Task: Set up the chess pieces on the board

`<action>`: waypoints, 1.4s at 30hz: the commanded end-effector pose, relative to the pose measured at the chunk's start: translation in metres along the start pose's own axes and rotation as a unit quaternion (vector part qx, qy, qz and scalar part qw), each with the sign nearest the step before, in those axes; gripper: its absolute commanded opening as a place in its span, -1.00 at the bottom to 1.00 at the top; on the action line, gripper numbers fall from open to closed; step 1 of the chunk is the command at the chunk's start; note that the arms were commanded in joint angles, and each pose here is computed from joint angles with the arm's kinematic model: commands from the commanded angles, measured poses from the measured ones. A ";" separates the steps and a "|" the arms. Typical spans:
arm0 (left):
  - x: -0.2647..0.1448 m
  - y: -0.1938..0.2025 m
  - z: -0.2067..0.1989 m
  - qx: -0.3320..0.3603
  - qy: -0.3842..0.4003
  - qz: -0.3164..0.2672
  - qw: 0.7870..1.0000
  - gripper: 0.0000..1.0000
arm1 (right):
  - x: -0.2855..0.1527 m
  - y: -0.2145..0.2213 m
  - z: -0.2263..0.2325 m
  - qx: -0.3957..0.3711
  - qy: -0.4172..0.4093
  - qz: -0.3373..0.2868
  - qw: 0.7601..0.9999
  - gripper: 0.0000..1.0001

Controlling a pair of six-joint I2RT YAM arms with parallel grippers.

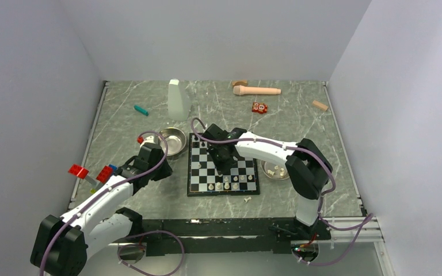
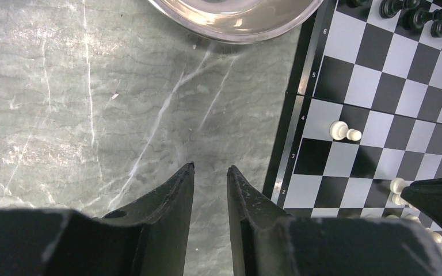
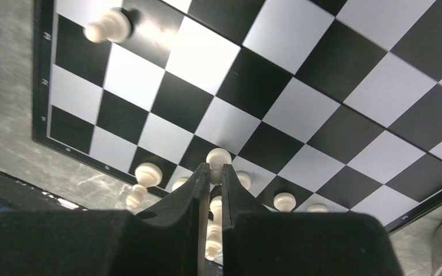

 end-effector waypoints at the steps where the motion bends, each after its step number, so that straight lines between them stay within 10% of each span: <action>1: -0.001 -0.008 -0.009 0.004 0.019 -0.011 1.000 -0.33 | -0.011 -0.001 0.006 0.006 -0.021 -0.019 1.000 -0.73; 42: 0.000 -0.007 -0.008 0.002 0.018 -0.009 1.000 -0.34 | -0.002 0.011 0.013 -0.014 -0.030 0.014 0.999 -0.70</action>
Point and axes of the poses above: each gripper's point midway between its finger pads, its own x axis out along the fingers, its own z axis along the line the jaws close on, y = z × x, the point moved 4 cm from there along -x, back along the fingers, and after that the axes turned 7 degrees about -x, right-handed, at the moved point
